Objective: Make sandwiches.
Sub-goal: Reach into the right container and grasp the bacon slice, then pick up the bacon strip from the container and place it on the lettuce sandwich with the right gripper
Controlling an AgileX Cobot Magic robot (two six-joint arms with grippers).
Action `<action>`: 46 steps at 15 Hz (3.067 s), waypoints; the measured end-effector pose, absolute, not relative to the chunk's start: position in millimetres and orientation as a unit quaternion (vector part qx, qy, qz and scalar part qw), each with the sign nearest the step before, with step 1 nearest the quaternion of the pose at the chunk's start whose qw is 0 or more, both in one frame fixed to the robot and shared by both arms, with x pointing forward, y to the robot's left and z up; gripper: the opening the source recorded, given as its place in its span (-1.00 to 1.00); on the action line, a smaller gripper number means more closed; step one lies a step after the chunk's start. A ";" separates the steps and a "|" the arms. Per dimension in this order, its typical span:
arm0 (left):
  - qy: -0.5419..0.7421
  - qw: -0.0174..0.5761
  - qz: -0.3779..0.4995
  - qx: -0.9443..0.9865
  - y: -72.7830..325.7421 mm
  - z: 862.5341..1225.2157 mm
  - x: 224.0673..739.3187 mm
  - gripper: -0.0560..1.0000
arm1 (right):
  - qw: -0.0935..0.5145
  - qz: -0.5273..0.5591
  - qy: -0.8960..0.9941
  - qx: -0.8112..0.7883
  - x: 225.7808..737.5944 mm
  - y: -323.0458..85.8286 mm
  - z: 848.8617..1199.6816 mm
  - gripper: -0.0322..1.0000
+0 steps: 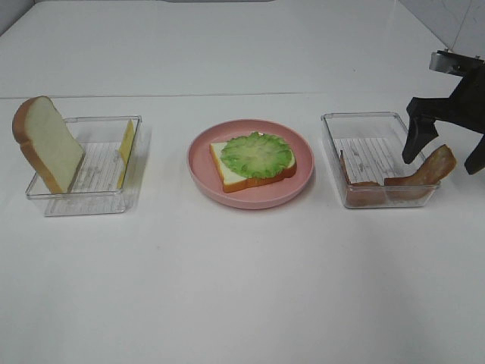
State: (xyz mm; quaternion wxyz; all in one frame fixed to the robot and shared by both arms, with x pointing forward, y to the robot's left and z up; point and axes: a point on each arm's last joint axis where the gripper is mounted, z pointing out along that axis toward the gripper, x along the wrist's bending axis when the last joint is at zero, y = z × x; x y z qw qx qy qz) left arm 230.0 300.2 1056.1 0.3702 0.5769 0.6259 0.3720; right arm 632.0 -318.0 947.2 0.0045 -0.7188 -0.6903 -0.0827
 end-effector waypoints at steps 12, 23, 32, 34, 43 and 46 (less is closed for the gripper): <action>0.626 0.370 0.372 0.577 300.2 1056.1 230.0 0.97 | 0.005 -0.091 -0.686 -0.722 633.2 -316.9 947.5 -0.88; 0.626 0.370 0.372 0.577 300.2 1056.1 230.0 0.97 | -0.014 -0.150 -0.678 -0.720 628.4 -310.7 1003.2 -0.88; 0.626 0.370 0.372 0.577 300.2 1056.1 230.0 0.97 | -0.014 -0.249 -0.749 -0.614 626.4 -212.2 1067.8 -0.88; 0.626 0.370 0.372 0.577 300.2 1056.1 230.0 0.97 | -0.011 -0.256 -0.768 -0.587 620.9 -183.6 1067.7 -0.88; 0.626 0.370 0.372 0.577 300.2 1056.1 230.0 0.97 | 0.015 -0.268 -0.806 -0.527 611.9 -98.7 1035.7 -0.88; 0.626 0.370 0.372 0.577 300.2 1056.1 230.0 0.97 | 0.037 -0.281 -0.806 -0.520 610.6 -73.2 1018.5 -0.88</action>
